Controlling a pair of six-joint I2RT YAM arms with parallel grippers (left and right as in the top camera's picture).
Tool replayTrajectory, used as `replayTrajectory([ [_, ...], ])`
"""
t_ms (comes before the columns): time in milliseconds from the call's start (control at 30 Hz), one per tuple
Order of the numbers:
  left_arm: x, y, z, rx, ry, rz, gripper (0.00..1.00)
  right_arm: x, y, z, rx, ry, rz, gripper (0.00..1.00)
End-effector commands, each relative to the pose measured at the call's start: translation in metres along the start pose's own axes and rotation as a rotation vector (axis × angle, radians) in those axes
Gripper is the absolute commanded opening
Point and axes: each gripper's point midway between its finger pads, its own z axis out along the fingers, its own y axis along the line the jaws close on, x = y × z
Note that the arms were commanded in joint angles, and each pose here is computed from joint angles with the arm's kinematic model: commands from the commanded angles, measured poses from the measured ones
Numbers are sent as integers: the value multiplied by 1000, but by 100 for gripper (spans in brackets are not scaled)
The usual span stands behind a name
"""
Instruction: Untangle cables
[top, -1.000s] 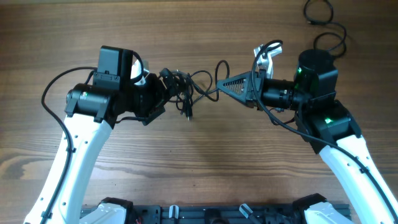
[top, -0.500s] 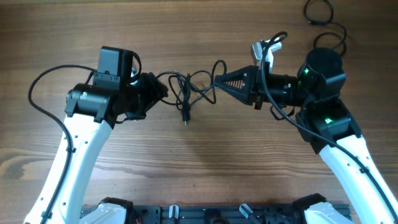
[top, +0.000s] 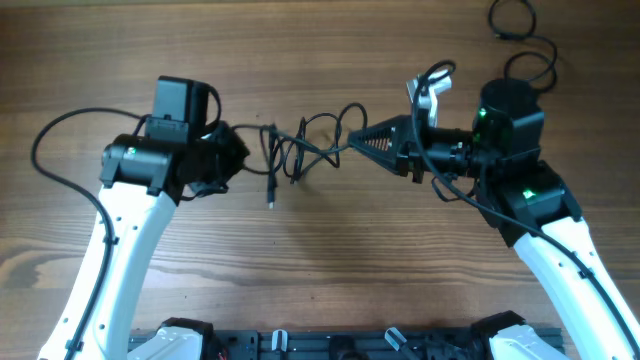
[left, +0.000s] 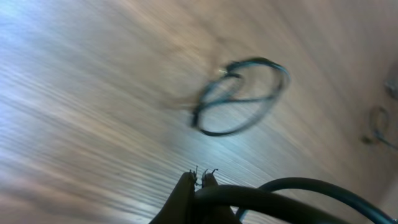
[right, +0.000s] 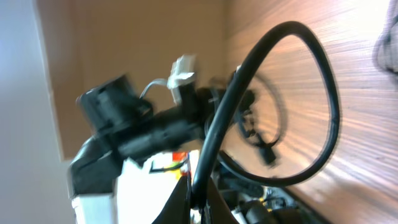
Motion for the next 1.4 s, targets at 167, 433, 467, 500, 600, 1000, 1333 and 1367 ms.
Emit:
replayTrajectory([
  [167,-41,59,-12,-154,-104,-165,4,-54,-86,-32,441,-371,-54,4],
  [433,-20,34,-10,-6,39,-175,43,-41,-67,-20,323,-289,12,4],
  [467,-18,31,-10,8,53,-172,43,-41,-63,-19,307,-287,8,4],
  [500,-18,31,-10,8,54,-172,43,-42,-62,-19,299,-290,16,4],
  [600,-18,31,-10,9,54,-172,42,-33,-49,-13,234,-222,3,4],
  [1000,32,-30,-16,260,260,49,55,-25,80,-15,-263,-108,-54,4],
  [1333,12,-51,-17,335,184,3,55,-17,81,-13,-268,-63,-18,4],
  [1367,10,-49,-16,322,171,4,53,-17,81,-13,-268,-60,-18,4],
])
